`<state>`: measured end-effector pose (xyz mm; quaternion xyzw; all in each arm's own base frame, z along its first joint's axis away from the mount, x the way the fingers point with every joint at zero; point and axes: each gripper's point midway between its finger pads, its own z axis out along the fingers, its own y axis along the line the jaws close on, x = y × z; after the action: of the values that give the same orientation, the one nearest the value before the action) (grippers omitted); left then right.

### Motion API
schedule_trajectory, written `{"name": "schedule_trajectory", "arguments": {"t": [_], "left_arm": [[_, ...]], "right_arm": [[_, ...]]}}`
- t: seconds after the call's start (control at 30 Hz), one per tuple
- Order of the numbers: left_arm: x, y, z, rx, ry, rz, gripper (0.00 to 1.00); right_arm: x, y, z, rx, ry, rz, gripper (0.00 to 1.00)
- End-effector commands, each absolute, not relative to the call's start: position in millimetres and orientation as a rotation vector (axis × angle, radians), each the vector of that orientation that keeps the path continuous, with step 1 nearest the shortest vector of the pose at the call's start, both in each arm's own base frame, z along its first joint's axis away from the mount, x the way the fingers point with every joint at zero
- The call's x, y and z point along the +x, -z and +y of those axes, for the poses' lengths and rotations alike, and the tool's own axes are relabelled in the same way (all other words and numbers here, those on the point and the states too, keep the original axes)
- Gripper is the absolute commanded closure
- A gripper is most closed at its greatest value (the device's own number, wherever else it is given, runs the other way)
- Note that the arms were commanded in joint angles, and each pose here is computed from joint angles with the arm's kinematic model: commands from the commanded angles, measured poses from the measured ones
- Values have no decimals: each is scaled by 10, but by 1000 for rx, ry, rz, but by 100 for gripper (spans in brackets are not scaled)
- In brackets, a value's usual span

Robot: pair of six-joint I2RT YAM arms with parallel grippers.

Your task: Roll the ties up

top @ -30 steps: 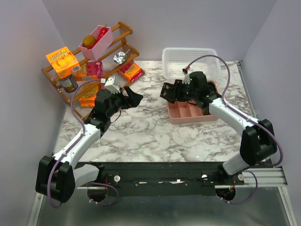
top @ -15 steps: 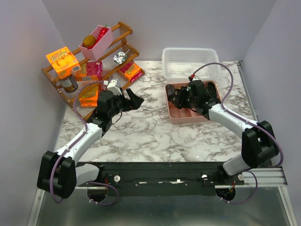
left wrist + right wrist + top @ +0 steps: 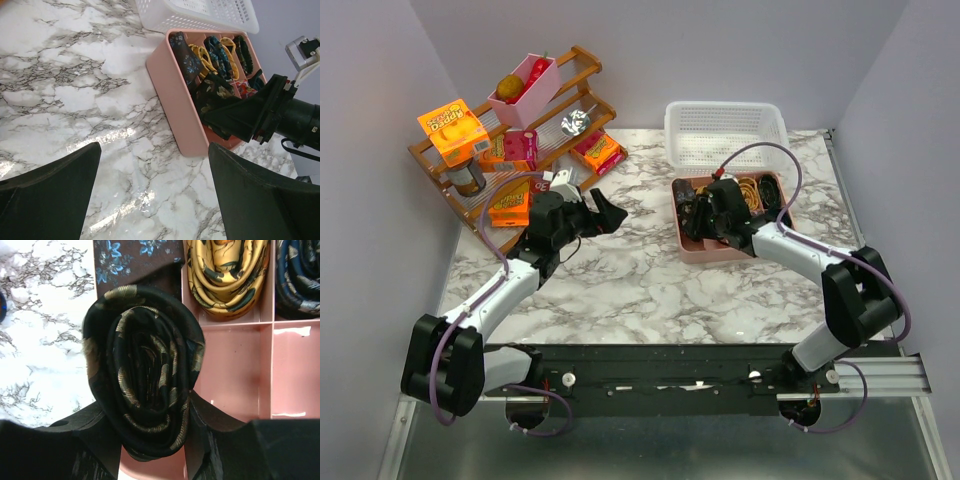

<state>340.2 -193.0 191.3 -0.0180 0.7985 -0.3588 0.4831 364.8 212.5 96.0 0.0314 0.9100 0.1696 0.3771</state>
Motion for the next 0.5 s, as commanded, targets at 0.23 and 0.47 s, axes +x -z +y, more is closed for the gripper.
{"name": "schedule_trajectory", "arguments": {"t": [0.23,0.47], "left_arm": [[3413,-1894,-1934,-18,871,1942,1],[3424,-1870,-1917,-22,859,1947,1]], "right_arm": [[3651,-663,2027,170,-288,2321,99],[3517,-596,1955,156,-243,2309,95]]}}
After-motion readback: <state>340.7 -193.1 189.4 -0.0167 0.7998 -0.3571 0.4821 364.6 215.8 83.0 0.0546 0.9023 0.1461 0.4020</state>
